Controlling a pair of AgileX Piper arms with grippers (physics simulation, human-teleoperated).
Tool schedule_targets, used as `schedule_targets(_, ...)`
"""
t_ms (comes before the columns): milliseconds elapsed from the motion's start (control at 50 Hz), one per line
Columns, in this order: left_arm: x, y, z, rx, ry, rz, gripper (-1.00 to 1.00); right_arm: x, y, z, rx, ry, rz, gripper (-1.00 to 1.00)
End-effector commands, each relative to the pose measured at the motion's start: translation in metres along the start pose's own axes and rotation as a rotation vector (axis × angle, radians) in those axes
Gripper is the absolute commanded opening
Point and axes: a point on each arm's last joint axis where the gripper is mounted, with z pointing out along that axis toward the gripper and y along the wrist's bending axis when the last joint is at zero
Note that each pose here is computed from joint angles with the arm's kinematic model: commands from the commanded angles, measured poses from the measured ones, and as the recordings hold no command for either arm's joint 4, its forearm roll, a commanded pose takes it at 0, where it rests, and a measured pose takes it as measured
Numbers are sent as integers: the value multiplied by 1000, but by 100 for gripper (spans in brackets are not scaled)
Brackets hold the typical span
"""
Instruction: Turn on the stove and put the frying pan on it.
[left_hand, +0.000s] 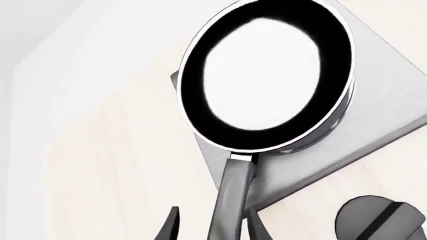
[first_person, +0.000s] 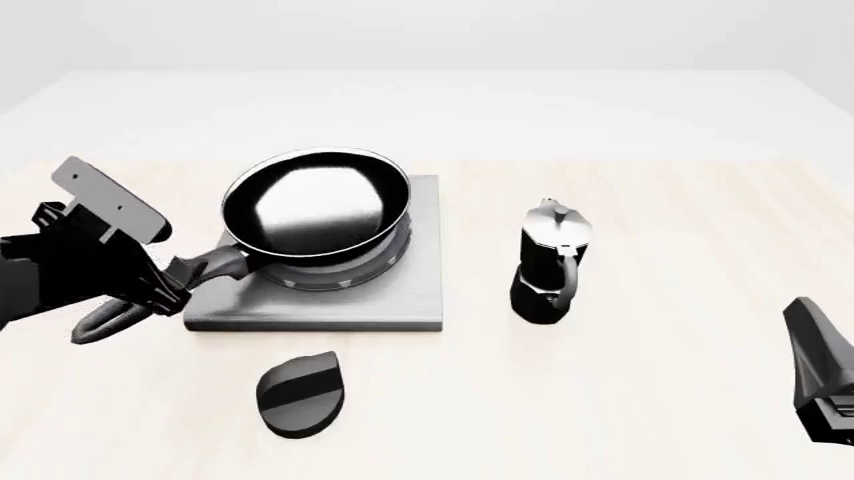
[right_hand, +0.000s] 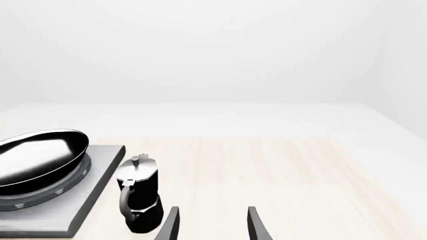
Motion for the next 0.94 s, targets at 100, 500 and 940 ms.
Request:
schedule_targets(100,-17,9,-31,-45,-91,-97,100,0,0,0,0,0,0,100)
schedule_targets(500,-8,-6,-80,-64,-271,-248,100,0,0,0,0,0,0,100)
schedule_targets(940,43,-34,-155,-55,-448,-434,100,0,0,0,0,0,0,100)
